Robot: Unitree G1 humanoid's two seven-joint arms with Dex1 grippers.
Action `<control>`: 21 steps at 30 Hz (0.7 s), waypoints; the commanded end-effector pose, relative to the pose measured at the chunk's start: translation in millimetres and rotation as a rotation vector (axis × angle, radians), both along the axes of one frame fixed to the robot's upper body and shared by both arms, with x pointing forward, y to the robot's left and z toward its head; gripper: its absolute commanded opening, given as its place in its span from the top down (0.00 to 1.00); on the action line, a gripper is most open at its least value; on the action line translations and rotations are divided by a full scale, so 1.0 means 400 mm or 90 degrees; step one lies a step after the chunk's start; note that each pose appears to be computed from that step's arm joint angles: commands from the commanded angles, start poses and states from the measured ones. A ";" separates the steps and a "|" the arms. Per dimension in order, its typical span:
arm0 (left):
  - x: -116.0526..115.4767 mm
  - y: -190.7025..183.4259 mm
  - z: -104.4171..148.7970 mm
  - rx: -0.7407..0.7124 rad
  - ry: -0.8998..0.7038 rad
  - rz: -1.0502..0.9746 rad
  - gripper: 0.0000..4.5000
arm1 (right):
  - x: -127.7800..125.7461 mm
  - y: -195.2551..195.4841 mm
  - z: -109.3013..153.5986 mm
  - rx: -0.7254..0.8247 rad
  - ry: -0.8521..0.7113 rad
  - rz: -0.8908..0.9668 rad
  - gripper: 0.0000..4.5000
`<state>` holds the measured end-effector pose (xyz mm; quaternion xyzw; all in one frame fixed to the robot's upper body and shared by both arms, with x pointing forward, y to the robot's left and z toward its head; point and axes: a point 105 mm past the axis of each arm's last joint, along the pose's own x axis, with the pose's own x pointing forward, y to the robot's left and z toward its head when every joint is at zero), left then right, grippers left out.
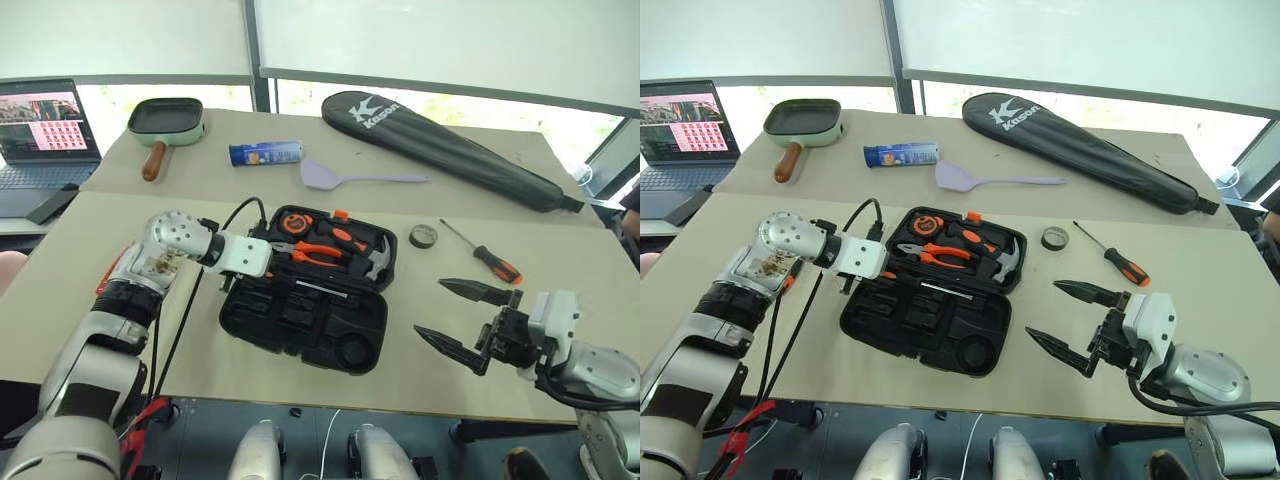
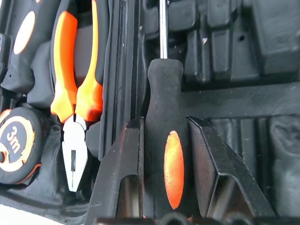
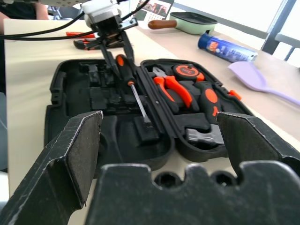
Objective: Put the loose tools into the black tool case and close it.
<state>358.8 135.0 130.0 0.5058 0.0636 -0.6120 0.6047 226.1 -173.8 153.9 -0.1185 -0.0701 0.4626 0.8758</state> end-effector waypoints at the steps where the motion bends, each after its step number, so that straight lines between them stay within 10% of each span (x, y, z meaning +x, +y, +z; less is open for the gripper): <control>1: 0.009 -0.005 0.016 0.009 -0.026 -0.009 0.81 | -0.008 0.004 0.017 0.006 -0.015 0.004 0.00; 5: 0.004 -0.003 0.022 -0.007 -0.021 -0.014 0.81 | -0.012 0.002 0.018 0.013 -0.015 0.007 0.00; 6: 0.007 -0.007 0.031 -0.024 -0.028 -0.013 0.58 | -0.013 0.003 0.019 0.015 -0.015 0.008 0.00; 8: 0.013 -0.019 0.053 -0.073 -0.043 -0.005 0.45 | -0.014 0.004 0.020 0.019 -0.014 0.010 0.00; 14: 0.006 -0.038 0.108 -0.297 0.036 0.051 0.45 | -0.019 0.007 0.021 0.039 -0.008 0.013 0.00; 21: -0.013 -0.018 0.039 -0.312 0.118 0.113 0.94 | -0.011 0.009 0.023 0.053 -0.010 0.006 0.00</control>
